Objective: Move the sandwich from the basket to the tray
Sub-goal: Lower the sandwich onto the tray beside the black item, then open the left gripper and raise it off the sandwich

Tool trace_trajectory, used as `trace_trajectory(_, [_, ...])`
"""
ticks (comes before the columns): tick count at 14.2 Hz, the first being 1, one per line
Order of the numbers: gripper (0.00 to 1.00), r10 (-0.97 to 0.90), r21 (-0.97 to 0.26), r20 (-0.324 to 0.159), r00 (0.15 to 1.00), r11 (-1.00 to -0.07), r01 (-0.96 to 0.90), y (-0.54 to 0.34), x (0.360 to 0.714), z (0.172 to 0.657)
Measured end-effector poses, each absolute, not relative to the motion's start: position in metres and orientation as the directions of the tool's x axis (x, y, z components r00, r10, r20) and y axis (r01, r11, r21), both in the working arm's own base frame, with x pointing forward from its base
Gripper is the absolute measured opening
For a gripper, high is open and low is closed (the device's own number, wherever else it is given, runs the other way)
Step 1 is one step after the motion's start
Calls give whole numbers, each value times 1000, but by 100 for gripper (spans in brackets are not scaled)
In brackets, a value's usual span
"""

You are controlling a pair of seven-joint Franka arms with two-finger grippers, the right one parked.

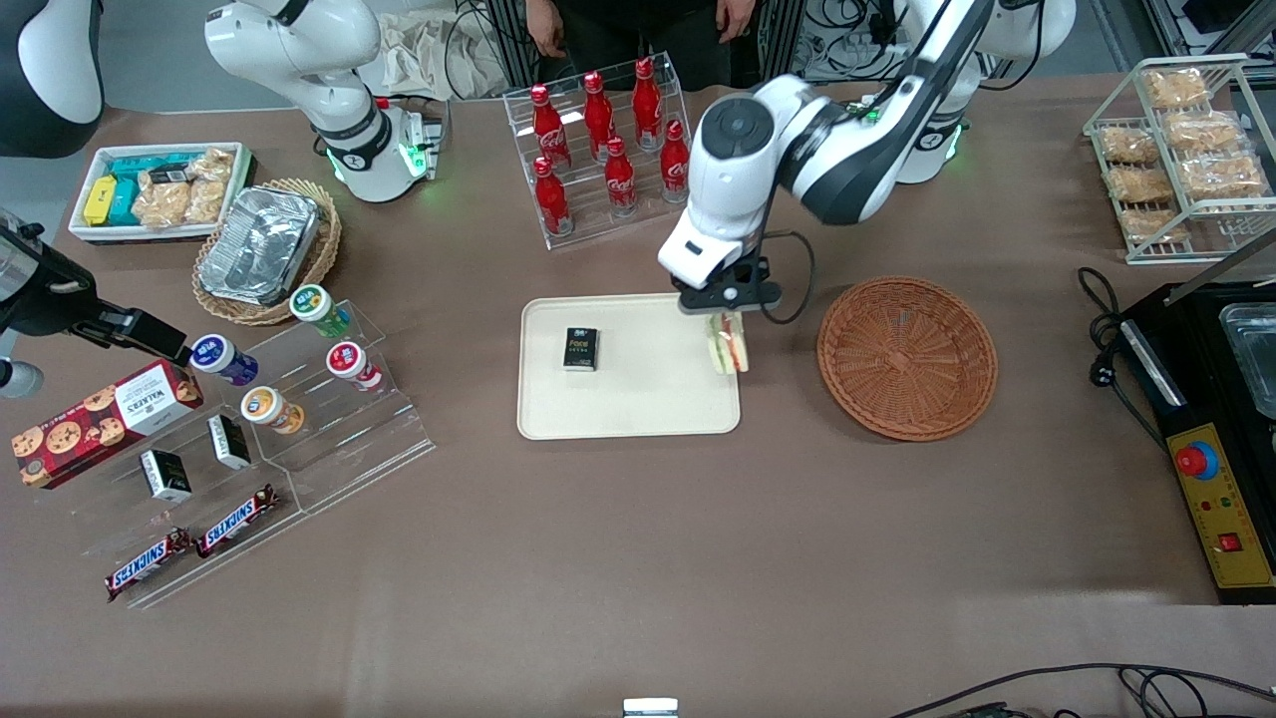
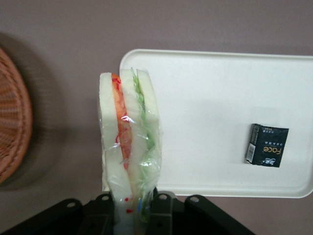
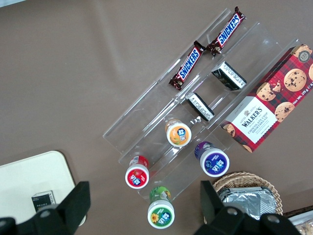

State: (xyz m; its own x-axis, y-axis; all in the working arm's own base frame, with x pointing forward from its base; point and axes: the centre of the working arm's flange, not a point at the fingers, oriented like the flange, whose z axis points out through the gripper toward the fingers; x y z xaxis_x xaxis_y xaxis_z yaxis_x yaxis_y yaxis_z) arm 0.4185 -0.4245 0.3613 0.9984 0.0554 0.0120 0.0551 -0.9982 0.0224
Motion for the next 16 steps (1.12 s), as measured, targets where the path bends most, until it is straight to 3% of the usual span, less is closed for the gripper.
trace_trajectory(3, [20,41,81,29,999,-996,39,-422,406,303])
trace_trajectory(5, [20,36,84,14,999,-996,34,-418,399,274])
trace_trajectory(16, [20,-8,90,15,1000,-996,-9,-420,398,231])
